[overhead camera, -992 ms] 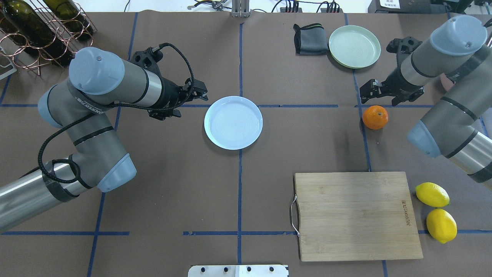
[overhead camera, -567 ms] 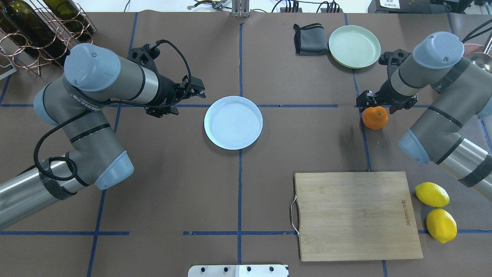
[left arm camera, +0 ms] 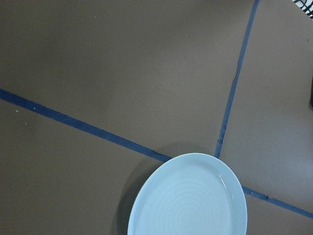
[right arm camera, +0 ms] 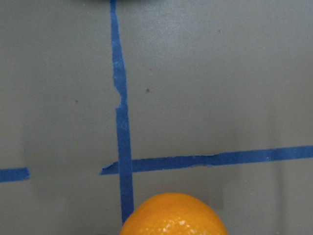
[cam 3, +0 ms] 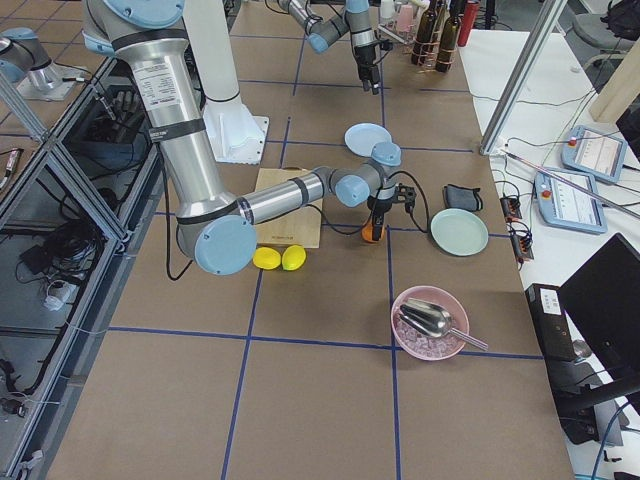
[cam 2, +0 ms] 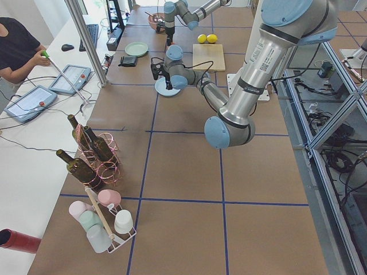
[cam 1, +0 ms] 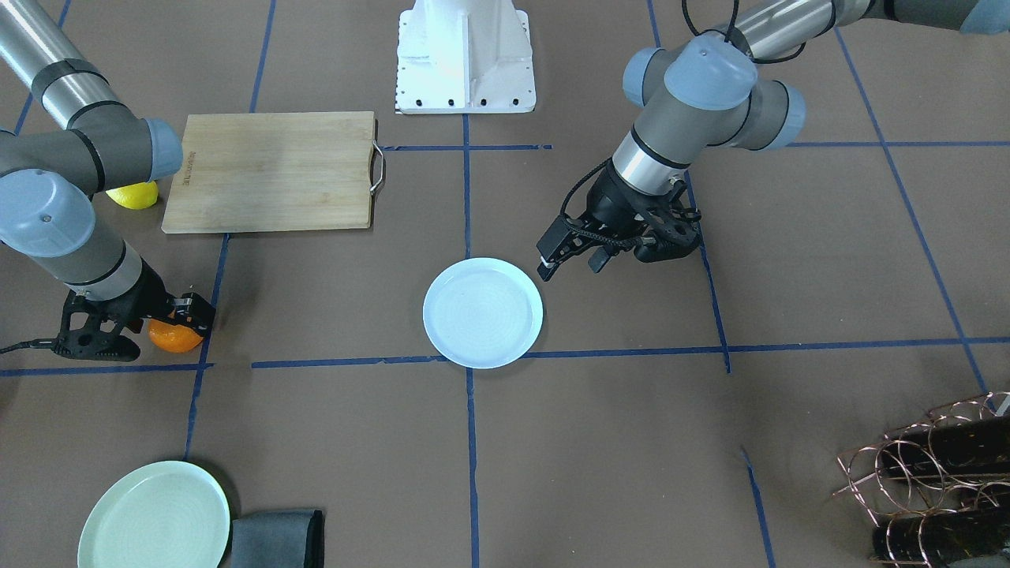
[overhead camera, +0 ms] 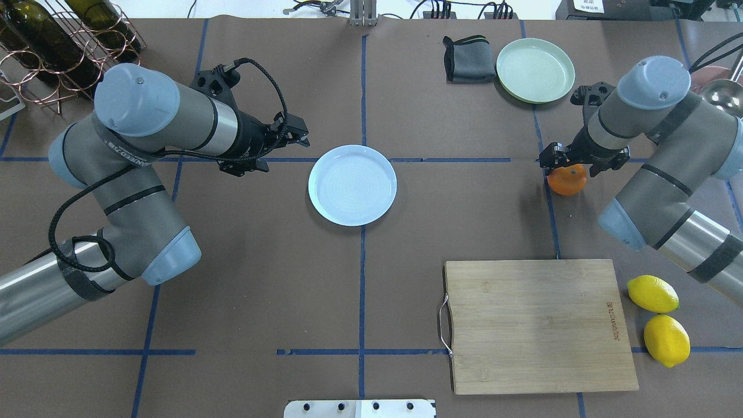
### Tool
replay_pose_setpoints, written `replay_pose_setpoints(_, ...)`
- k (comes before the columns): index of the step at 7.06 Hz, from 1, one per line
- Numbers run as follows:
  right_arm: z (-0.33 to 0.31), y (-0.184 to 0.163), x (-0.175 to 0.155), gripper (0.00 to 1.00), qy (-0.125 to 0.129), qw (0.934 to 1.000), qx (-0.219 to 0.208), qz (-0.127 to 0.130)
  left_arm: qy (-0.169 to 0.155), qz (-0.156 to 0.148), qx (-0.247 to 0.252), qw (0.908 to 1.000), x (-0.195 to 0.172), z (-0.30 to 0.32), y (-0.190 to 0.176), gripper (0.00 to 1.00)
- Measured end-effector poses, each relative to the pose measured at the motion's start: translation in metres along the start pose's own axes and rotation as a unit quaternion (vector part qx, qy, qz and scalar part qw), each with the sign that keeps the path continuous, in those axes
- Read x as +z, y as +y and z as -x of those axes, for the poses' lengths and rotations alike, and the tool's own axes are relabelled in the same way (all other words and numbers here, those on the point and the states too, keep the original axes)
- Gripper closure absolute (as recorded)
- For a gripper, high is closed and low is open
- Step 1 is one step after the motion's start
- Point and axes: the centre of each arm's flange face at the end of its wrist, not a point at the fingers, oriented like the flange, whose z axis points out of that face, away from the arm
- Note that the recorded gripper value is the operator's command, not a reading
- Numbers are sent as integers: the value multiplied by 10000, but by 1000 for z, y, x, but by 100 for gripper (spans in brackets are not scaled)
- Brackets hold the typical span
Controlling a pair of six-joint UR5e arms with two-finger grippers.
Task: Pick orange to plate
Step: 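Close the right gripper on the orange and lift it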
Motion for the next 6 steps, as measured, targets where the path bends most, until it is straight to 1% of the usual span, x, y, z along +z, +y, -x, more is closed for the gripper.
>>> replay_pose_setpoints(1,2,2,4,0,11,10000,-16,30,10,-5,1,10000,-1,0,0,0)
replay_pose_setpoints(2,3,4,6,4,17,10000,-27,46,21,-9,4,10000,-3,-1,0,0)
replay_pose_setpoints(3,3,5,7,66,22,10000,-32,55,26,-14,3,10000,-3,-1,-1,0)
replay_pose_setpoints(4,3,5,6,97,19,10000,-38,52,26,-17,1,10000,-4,-1,-1,0)
replay_pose_setpoints(5,4,3,0,100,-29,10000,-55,0,25,-19,0,10000,-4,0,-2,0)
replay_pose_setpoints(6,6,-1,-17,100,-140,9998,-62,-119,20,-26,-5,10000,-4,1,-3,0)
